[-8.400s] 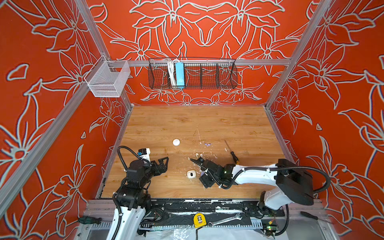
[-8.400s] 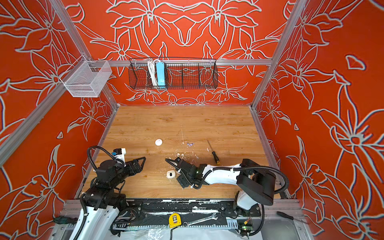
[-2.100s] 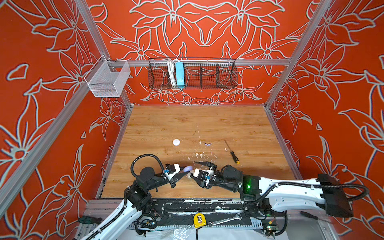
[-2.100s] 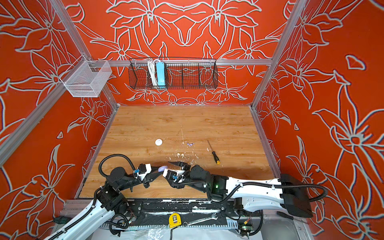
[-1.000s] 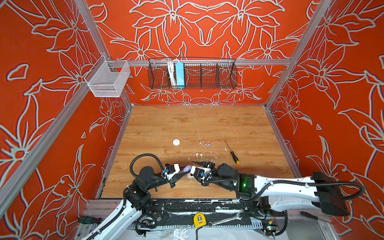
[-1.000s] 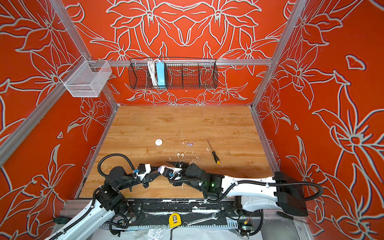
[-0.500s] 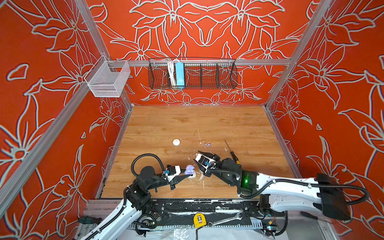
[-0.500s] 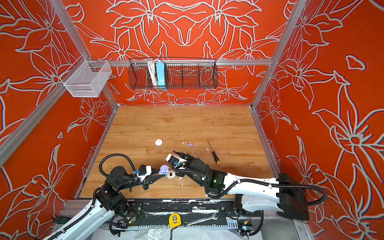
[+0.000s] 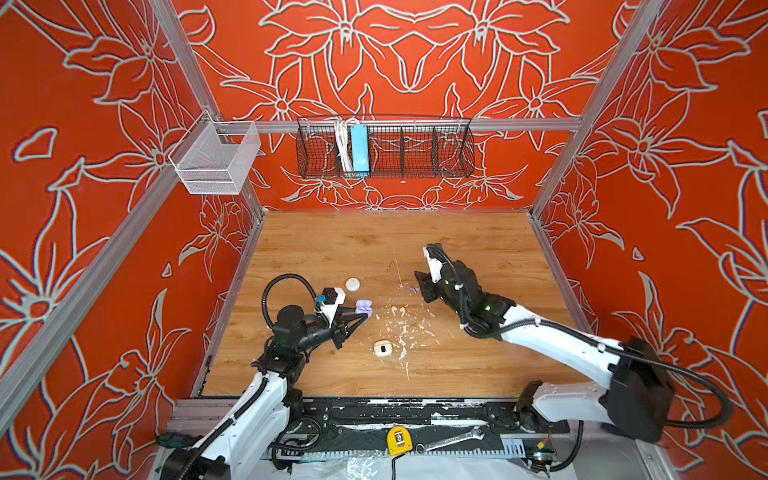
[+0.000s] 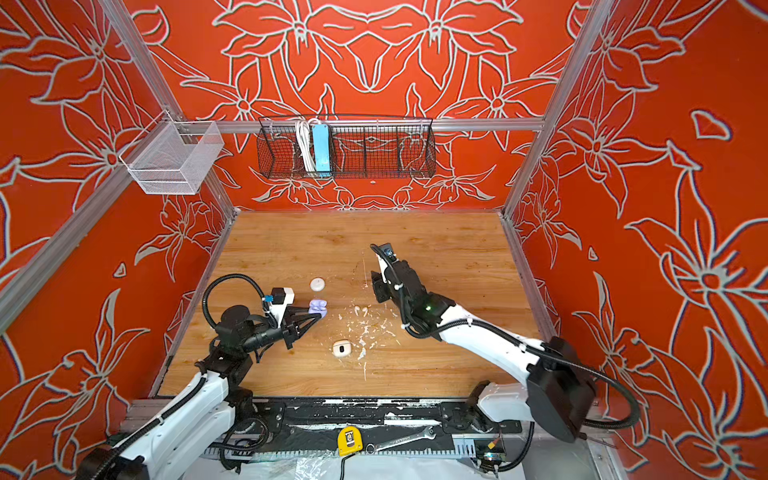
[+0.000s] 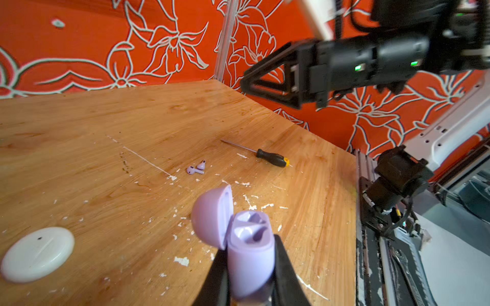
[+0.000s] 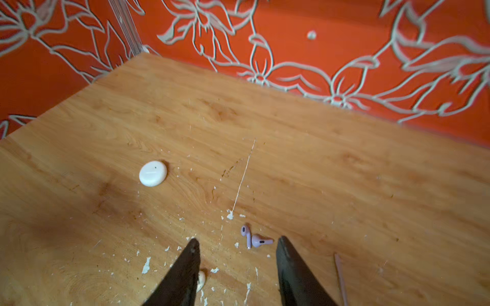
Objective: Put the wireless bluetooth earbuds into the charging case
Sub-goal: 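Move the right gripper over the lilac earbuds farther from the robot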
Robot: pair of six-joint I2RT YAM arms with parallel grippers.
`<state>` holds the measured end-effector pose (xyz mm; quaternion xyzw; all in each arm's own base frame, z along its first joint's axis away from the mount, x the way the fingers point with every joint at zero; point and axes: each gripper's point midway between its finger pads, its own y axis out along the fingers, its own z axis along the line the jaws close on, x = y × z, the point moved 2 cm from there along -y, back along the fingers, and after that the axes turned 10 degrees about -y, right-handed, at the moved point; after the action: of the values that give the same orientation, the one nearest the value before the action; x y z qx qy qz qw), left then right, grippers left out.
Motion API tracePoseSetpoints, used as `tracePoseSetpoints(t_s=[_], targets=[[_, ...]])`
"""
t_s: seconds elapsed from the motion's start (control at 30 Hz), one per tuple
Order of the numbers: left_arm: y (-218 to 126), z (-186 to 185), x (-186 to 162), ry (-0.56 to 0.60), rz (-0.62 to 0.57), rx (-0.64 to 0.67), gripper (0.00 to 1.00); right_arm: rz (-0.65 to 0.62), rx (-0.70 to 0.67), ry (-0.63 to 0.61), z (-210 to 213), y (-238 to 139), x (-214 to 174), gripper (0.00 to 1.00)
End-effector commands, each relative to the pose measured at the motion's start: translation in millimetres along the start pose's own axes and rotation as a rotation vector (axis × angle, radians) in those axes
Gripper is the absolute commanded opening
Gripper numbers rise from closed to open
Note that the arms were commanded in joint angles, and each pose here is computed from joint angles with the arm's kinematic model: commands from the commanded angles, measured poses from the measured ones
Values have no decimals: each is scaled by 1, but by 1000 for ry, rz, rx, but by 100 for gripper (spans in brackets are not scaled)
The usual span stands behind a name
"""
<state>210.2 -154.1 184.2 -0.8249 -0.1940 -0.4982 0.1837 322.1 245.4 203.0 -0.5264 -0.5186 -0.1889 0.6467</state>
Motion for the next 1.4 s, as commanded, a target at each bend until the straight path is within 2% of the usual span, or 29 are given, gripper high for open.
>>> tracePoseSetpoints(t_s=[0.0,0.1,0.2,0.53,0.67,1.07,1.37], targets=[[-5,-19,16,64,-48,-73,0,267,85,105,8,30,-50,47],[-11,-23,16,81,-68,-57,0,377,113,103,12,57,-65,45],[-15,-28,17,99,-81,-62,0,436,139,98,13,79,-74,43],[-17,-31,17,120,-91,-61,0,502,128,94,-4,110,-90,43],[-17,-30,17,118,-89,-57,0,512,141,107,-8,119,-98,49],[-17,-29,16,122,-92,-43,0,542,210,86,-5,123,-110,58],[-18,-29,18,124,-93,-40,0,553,251,96,1,108,-120,57]])
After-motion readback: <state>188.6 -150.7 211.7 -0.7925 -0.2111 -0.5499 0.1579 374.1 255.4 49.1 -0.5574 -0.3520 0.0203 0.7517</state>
